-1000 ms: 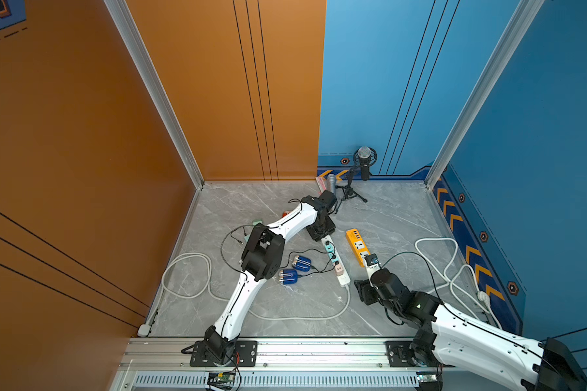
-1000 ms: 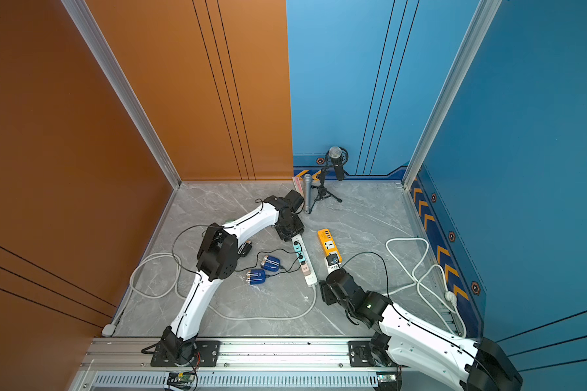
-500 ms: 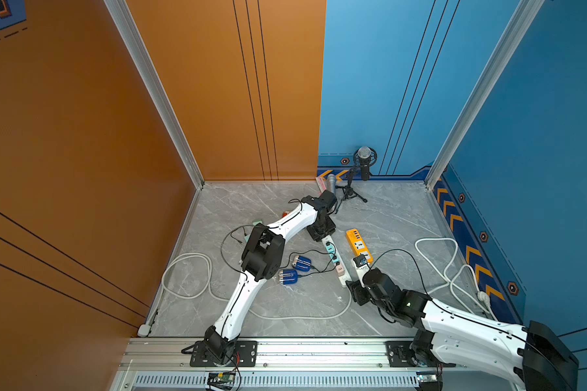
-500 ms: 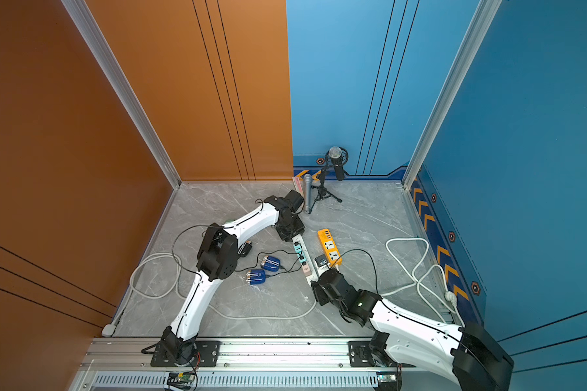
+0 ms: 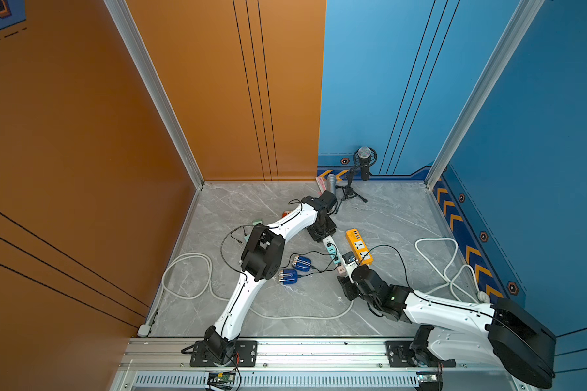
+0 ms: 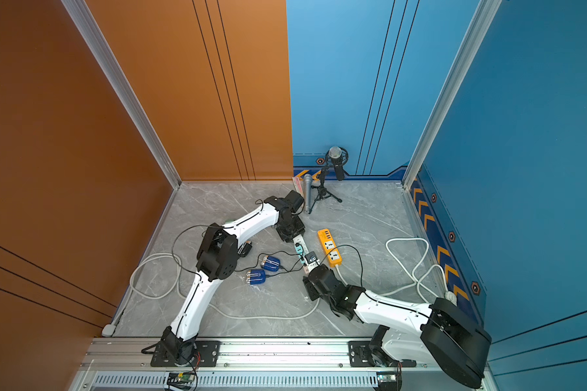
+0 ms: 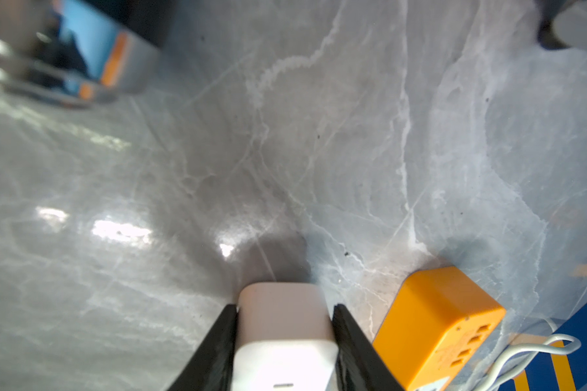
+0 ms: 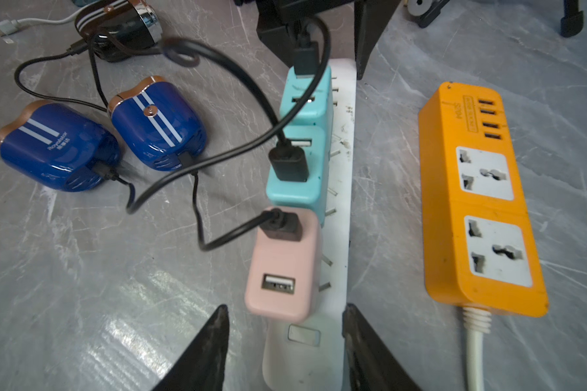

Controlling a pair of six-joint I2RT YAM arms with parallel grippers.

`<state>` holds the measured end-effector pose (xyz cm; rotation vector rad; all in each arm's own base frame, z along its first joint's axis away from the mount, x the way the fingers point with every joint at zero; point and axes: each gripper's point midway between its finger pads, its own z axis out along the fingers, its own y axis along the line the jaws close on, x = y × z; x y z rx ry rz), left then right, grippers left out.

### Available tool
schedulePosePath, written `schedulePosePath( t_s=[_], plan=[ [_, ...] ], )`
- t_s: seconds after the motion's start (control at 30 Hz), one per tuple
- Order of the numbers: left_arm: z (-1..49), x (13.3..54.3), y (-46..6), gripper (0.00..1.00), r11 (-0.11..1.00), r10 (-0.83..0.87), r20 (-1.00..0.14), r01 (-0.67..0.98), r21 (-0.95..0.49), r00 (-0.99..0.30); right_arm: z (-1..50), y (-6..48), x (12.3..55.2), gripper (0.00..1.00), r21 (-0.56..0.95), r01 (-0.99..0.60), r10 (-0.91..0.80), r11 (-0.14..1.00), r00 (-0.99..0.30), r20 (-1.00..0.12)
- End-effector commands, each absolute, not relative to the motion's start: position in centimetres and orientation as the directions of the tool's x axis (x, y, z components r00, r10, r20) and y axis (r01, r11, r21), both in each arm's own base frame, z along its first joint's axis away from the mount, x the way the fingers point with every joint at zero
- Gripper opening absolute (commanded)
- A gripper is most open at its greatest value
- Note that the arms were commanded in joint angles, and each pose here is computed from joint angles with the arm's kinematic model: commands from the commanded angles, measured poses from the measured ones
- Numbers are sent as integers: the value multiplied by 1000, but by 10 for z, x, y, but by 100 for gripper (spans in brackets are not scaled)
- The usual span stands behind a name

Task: Unplug the electric shaver
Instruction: Remove the plug from the socket.

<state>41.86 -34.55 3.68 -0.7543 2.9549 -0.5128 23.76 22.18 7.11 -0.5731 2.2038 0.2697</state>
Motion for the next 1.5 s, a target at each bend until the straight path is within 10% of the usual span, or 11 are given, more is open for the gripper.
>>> schedulePosePath(
  t_s=[0.0,0.43,1.17,1.47],
  plan=[
    [17,389,-348,34,828,-483,122,-498,-257,-867,86,235,252,50,-6,-480,-289,877,-518,-805],
    [13,384,-337,33,836,-496,92,-503,-218,-864,104,228,257,25,-15,-429,-250,903,-496,-832],
    [0,372,-335,30,857,-487,56,-490,-163,-871,114,222,254,16,157,-395,-123,905,-597,-793],
    [-2,369,-332,30,857,-492,49,-493,-150,-869,127,206,257,12,-145,-342,-306,928,-481,-822]
  ],
)
